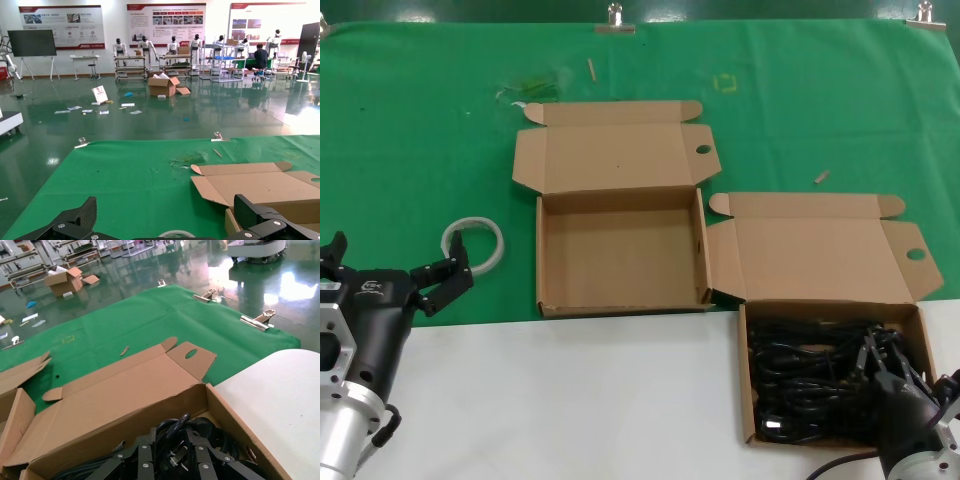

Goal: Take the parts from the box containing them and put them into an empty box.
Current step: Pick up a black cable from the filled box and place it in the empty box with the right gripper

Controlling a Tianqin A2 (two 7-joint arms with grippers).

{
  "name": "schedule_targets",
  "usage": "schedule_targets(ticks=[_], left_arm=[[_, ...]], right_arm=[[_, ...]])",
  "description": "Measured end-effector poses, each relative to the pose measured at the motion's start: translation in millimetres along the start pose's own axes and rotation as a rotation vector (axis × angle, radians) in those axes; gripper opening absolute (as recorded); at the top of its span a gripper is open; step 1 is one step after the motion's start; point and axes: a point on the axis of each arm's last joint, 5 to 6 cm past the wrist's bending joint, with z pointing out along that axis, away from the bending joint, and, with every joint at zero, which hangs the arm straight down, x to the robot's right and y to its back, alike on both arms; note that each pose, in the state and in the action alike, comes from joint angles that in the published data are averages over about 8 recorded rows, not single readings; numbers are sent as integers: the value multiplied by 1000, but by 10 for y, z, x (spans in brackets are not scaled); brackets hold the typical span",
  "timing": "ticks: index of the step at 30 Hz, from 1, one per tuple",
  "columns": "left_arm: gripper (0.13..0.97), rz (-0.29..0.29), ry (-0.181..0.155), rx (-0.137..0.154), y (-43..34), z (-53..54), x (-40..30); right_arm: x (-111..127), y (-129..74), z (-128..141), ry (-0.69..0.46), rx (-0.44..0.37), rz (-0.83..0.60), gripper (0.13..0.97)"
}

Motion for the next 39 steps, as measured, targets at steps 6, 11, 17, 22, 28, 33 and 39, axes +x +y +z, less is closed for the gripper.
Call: schedule_targets(ticks=[6, 11, 17, 22, 28, 33, 39], left_arm=[[966, 0, 0, 0, 0, 0, 0], [966, 0, 0, 0, 0, 0, 0], [966, 0, 0, 0, 0, 0, 0], [966, 0, 0, 0, 0, 0, 0], [966, 0, 0, 0, 0, 0, 0], [966, 0, 0, 0, 0, 0, 0], [966, 0, 0, 0, 0, 0, 0]], right_arm=[[-22, -51, -3, -16, 21, -10, 240], [-45, -110, -11, -34, 47, -24, 230], [-57, -152, -26, -44, 65, -29, 202], [-57, -176, -50, -48, 75, -31, 192], [-57, -208, -100, -52, 90, -36, 179], [-67, -240, -141, -58, 104, -41, 170], [-110, -292, -191, -73, 125, -47, 167]])
